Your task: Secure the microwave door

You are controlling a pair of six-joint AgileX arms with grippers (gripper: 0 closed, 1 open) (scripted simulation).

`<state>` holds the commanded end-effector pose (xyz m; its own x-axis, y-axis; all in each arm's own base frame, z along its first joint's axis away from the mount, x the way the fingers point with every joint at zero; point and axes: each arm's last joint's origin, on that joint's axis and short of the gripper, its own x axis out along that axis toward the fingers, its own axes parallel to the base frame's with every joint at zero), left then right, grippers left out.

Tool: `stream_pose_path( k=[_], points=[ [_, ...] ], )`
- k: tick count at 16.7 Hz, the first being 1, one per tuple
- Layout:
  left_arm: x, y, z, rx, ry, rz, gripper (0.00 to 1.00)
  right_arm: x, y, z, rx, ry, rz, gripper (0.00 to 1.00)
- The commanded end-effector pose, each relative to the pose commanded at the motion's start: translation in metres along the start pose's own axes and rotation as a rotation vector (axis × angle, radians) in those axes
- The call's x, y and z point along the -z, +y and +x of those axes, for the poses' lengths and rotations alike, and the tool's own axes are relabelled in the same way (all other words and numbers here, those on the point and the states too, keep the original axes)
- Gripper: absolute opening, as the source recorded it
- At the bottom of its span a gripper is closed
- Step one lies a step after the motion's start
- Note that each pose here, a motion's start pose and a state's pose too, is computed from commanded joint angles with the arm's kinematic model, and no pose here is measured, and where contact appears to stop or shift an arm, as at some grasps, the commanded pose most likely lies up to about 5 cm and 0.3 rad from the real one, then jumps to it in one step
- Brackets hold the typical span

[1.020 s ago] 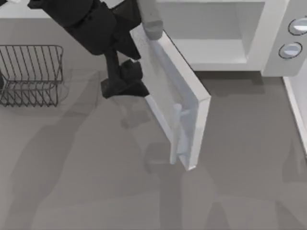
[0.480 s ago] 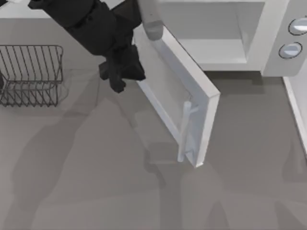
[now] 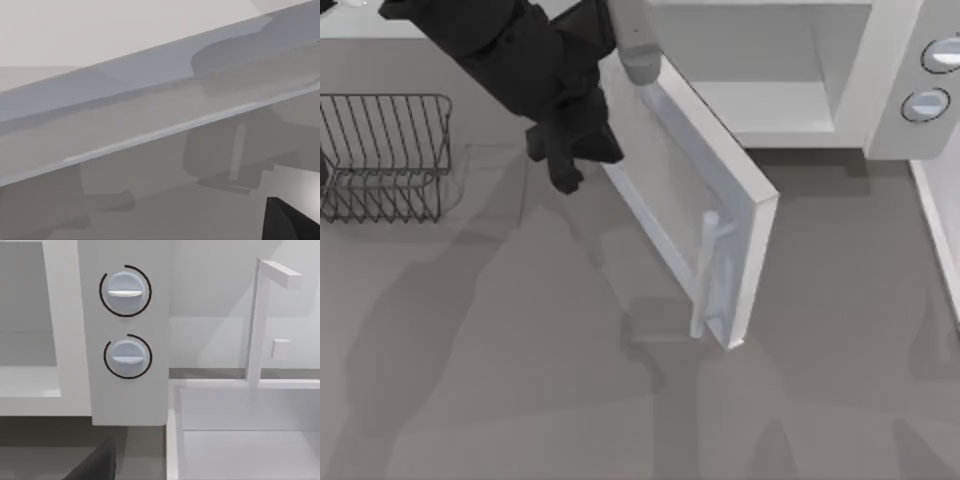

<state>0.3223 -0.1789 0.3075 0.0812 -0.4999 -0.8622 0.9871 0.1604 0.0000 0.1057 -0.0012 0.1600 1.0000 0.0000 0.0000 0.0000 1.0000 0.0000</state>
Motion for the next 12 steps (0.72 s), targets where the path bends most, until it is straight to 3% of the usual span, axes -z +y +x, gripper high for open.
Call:
stream_pose_path(
  k=[12],
  points=[
    [-0.016, -0.003, 0.010, -0.001, 0.000, -0.002, 0.00, 0.000, 0.000, 0.000, 0.000, 0.000, 0.000, 1.00]
  ],
)
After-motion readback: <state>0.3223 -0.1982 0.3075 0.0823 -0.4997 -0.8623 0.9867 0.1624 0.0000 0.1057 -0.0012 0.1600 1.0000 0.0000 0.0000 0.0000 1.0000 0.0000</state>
